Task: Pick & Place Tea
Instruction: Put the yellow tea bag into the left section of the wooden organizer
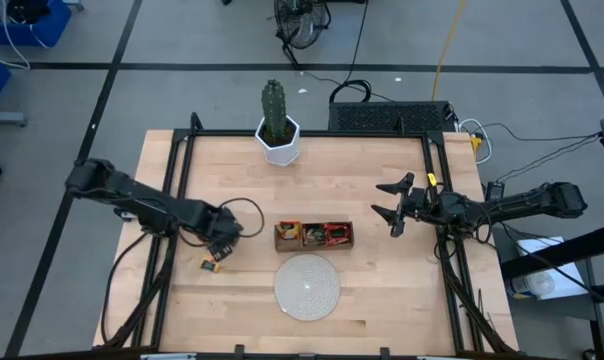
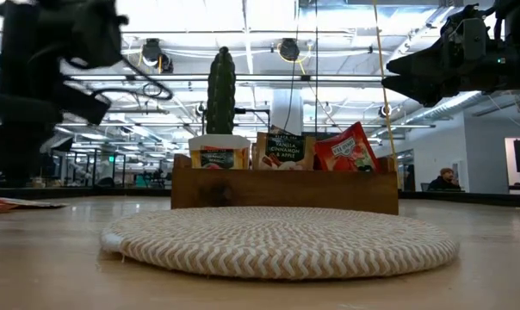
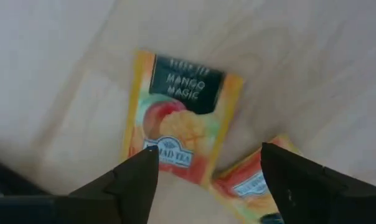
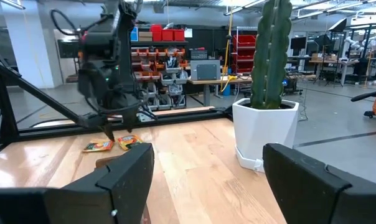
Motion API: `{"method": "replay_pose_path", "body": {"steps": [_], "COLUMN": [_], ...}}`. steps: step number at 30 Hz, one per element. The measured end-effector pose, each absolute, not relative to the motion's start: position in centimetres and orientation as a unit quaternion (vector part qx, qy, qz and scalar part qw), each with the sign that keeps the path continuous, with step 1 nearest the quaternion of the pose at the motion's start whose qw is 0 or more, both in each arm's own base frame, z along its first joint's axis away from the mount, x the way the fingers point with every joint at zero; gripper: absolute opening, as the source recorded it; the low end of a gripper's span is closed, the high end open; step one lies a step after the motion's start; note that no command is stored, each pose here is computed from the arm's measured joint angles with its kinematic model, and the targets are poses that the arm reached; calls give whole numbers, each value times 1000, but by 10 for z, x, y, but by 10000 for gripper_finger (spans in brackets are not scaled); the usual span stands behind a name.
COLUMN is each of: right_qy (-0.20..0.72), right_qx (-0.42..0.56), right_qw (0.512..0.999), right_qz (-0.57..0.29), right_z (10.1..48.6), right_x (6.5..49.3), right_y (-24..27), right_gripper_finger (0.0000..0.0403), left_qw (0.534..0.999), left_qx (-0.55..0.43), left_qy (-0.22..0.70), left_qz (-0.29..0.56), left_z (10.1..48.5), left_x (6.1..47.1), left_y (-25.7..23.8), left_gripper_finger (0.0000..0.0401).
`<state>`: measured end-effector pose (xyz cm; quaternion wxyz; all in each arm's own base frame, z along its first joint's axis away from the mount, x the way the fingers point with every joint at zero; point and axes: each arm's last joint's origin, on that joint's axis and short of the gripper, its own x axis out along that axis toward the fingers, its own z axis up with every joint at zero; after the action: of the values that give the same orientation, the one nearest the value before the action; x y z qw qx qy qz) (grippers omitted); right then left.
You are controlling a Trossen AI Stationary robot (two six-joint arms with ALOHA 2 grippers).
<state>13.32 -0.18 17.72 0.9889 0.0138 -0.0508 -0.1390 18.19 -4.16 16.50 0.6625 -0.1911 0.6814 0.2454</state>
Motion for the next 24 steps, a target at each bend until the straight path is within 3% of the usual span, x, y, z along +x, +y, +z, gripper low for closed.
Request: {"method": "replay_pose_path", "body": {"steps": [10,15,24], "right_qy": [-51,-51,-51], "right_qx": [14,14,14], "right_qw": [989,989,989], "right_qz": [-139,-139,-139], "right_z": [177,177,177], "right_x": [133,133,133], "right_y": [-2,-2,-2], "right_gripper_finger": [279,279,279], "left_qw": [666,707,713], "left_qx": [-242,-224,-230], "left_qy": [663,635,624], "left_qz": [240,216,224], "left_z": [143,138,126], "left_x": [132,132,127], "left_y": [-17,-14,-14], "left_gripper_finger": [263,257,255]}}
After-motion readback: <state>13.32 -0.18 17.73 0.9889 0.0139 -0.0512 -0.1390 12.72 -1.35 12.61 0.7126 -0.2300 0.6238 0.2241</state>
